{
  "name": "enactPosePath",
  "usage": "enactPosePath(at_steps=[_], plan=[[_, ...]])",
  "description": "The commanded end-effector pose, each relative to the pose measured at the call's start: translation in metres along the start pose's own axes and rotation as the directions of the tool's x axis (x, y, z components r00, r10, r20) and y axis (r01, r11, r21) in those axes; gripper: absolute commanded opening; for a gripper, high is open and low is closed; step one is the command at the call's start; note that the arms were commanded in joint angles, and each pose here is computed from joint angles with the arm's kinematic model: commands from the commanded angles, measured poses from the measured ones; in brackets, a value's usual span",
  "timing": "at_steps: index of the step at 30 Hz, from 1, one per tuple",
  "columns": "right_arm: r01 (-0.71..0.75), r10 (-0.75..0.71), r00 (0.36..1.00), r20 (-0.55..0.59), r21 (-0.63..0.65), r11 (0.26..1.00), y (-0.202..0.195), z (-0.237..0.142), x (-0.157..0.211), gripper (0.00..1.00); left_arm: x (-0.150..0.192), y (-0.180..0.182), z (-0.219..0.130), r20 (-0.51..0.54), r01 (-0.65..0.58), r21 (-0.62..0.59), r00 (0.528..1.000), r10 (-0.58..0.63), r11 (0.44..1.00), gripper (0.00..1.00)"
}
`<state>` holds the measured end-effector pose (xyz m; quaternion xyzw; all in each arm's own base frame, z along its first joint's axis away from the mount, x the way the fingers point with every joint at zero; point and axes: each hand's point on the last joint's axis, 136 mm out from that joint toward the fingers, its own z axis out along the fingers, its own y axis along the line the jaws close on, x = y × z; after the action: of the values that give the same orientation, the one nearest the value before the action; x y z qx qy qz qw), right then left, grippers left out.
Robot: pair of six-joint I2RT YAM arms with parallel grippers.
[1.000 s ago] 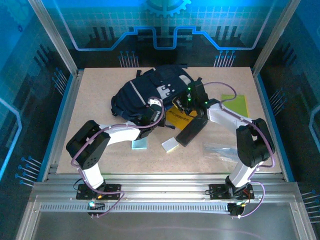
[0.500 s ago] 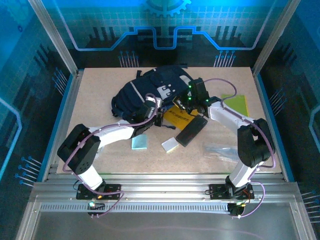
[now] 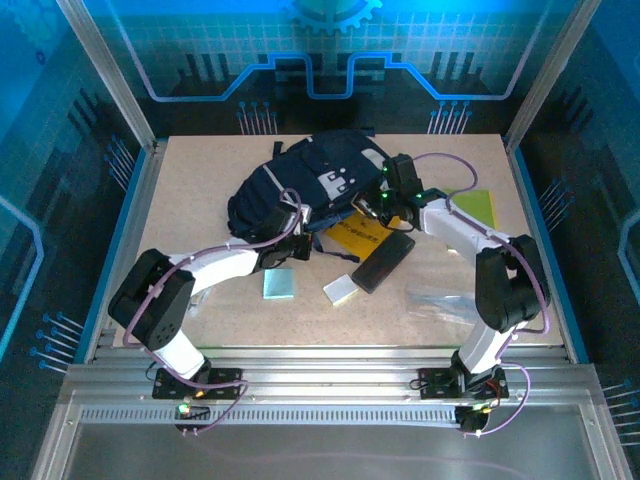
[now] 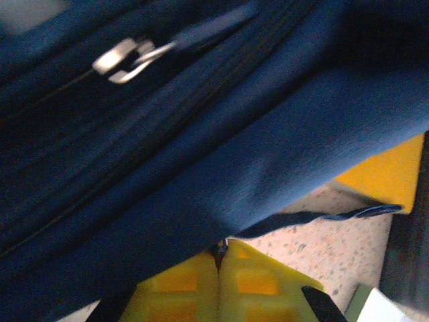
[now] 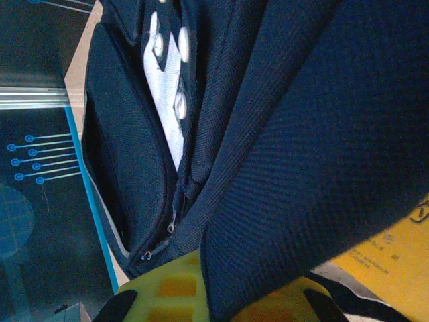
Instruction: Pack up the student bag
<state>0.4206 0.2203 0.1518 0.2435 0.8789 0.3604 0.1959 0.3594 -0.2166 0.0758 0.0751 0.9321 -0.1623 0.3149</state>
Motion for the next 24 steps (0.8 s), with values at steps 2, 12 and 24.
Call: enactPosePath(at_steps=[2, 12, 24], plan=[[0.039, -0.036, 0.997, 0.072, -0.038, 0.999, 0.009, -0.012, -0.031, 0.0, 0.025, 0.046, -0.005, -0.063, 0.053, -0.154, 0.996, -0.063, 0.987, 0.0], [-0.001, 0.002, 0.999, 0.041, -0.029, 1.0, -0.01, 0.01, -0.06, 0.0, 0.017, 0.075, -0.026, -0.061, 0.09, -0.244, 0.992, -0.108, 0.966, 0.0], [-0.047, 0.041, 0.996, -0.083, -0.07, 0.996, -0.015, 0.012, -0.025, 0.77, -0.021, -0.017, -0.049, 0.026, 0.089, 0.013, 0.996, -0.089, 0.996, 0.0]])
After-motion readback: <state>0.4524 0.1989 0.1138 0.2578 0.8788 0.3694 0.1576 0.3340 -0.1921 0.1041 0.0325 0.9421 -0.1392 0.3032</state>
